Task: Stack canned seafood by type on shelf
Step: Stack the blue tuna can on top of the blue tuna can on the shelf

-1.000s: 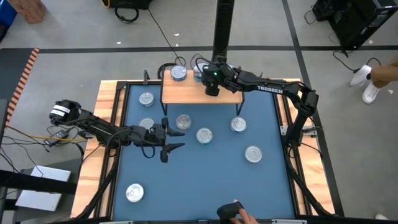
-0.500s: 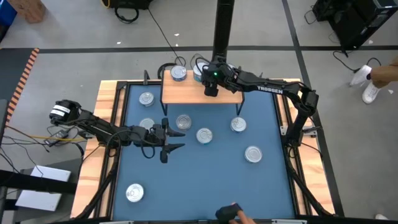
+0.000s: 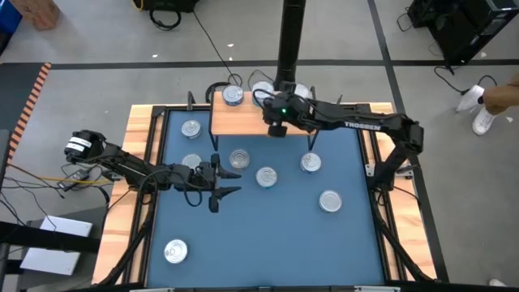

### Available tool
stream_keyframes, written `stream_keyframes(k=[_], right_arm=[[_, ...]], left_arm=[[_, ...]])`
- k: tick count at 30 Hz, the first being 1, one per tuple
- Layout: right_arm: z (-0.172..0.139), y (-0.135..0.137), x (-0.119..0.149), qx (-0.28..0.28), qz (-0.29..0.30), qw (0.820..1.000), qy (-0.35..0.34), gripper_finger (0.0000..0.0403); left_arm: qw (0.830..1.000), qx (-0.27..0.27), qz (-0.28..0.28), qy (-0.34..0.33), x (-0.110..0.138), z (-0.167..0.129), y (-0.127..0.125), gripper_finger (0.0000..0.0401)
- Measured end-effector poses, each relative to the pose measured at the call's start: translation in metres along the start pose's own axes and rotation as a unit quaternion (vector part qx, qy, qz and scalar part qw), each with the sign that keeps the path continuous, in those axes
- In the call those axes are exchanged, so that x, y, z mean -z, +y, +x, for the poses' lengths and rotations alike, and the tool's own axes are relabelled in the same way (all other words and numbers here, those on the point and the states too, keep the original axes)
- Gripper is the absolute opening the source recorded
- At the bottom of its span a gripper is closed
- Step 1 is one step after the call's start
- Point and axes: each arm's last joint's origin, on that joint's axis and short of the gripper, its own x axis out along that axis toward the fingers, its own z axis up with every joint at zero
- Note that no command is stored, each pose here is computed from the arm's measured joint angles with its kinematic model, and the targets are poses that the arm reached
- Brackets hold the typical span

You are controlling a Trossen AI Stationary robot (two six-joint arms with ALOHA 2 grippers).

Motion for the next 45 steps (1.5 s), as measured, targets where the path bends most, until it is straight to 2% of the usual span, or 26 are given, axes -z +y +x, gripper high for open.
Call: stream_keyframes(k=[2, 4, 9, 14, 22, 26, 30, 34, 41, 45], right_arm=[[-0.012, 0.002, -0.002, -0.016, 0.014, 1.000, -0.009, 0.0035], [-0.024, 0.004, -0.004, -0.042, 0.031, 0.998, -0.021, 0.0012], [-0.040, 0.015, -0.005, -0.100, 0.077, 0.991, -0.048, 0.0006], [-0.047, 0.038, 0.003, -0.131, 0.111, 0.981, -0.095, 0.0003], [-0.065, 0.085, 0.041, -0.157, 0.166, 0.960, -0.161, 0.0002], [-0.081, 0.107, 0.059, -0.163, 0.185, 0.953, -0.176, 0.0001], [-0.098, 0.125, 0.074, -0.150, 0.191, 0.955, -0.171, 0.0001], [-0.114, 0.138, 0.082, -0.159, 0.196, 0.951, -0.177, 0.0000], [-0.136, 0.157, 0.085, -0.166, 0.187, 0.950, -0.186, 0.0000], [-0.142, 0.163, 0.086, -0.168, 0.184, 0.950, -0.186, 0.0000]], left_arm=[[1.000, 0.001, 0.000, 0.001, 0.000, 0.000, 0.000, 0.0170], [1.000, 0.009, 0.000, 0.001, 0.000, 0.000, 0.000, 0.0156], [0.999, 0.033, 0.001, 0.003, 0.000, 0.000, -0.002, 0.0114], [0.999, 0.051, 0.001, 0.004, 0.000, 0.000, -0.003, 0.0072], [0.998, 0.065, 0.010, 0.003, 0.000, -0.001, -0.004, 0.0008], [0.998, 0.064, 0.019, 0.013, -0.008, -0.002, -0.003, 0.0005], [0.995, 0.058, 0.042, 0.073, -0.022, -0.003, -0.003, 0.0003], [0.985, 0.029, 0.075, 0.152, -0.050, -0.010, -0.002, 0.0002], [0.948, -0.065, 0.104, 0.294, -0.107, -0.043, 0.008, 0.0001], [0.918, -0.085, 0.111, 0.371, -0.111, -0.058, 0.013, 0.0001]])
